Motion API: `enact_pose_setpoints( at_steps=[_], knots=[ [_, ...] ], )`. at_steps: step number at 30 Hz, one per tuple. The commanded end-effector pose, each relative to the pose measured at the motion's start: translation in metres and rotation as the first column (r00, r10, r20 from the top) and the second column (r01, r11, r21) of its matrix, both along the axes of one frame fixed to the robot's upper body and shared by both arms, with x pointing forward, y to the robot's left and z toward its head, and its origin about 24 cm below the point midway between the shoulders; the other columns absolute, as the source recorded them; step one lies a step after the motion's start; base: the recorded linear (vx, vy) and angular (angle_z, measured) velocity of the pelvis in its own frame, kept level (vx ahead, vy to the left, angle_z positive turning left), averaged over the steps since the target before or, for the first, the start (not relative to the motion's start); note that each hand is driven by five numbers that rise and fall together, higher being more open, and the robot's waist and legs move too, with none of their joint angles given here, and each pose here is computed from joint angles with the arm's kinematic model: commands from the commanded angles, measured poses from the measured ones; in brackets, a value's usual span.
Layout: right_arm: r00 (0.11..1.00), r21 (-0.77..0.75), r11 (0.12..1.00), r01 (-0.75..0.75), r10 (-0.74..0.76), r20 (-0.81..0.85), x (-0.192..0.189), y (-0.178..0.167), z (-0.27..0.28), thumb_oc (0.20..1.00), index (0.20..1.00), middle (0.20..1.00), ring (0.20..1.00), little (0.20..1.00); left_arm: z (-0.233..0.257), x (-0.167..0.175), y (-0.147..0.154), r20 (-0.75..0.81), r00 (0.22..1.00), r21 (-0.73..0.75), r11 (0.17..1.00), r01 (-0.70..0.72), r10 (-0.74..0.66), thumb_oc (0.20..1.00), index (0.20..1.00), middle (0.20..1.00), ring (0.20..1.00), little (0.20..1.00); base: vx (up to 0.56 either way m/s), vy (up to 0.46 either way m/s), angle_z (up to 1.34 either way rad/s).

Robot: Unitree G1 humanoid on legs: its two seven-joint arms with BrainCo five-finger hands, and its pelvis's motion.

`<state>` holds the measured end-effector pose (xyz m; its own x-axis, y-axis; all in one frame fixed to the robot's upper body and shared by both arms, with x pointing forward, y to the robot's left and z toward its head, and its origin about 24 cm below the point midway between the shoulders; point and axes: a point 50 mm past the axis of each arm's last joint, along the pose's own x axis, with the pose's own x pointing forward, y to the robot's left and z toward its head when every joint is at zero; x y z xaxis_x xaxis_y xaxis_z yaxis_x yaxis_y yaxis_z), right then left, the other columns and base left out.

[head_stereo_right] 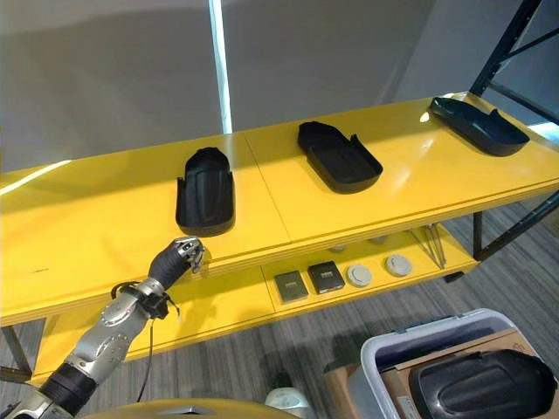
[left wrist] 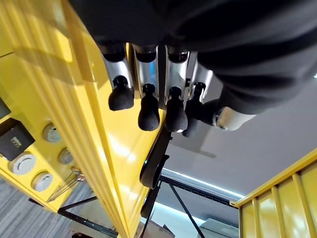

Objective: Move parts from the plastic box to the shelf.

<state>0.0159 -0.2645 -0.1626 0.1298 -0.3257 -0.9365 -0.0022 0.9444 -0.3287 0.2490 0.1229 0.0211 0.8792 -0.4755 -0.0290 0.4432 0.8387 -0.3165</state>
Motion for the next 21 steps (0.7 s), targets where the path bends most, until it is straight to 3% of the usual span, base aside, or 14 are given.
enact_pose_setpoints(
  at_steps=[1,21],
  knots=[
    [0.998,-0.033,0.998,-0.053,0.052,-0.039,-0.003,-0.002,0.0,1.0,1.0,1.0,1.0,1.0,0.028,0.022,-0.008,0.155,0.987,-0.015,0.999,-0.043,0.045,0.2,0.2,0.2,0.2,0.2,0.02,-0.025,-0.04],
    [0.994,-0.026,0.995,-0.098,0.097,-0.052,-0.004,-0.004,0.001,1.0,1.0,1.0,1.0,1.0,0.002,0.048,-0.004,0.093,0.966,0.13,0.959,-0.251,0.24,0.2,0.2,0.2,0.2,0.2,0.01,-0.007,-0.05]
  ],
)
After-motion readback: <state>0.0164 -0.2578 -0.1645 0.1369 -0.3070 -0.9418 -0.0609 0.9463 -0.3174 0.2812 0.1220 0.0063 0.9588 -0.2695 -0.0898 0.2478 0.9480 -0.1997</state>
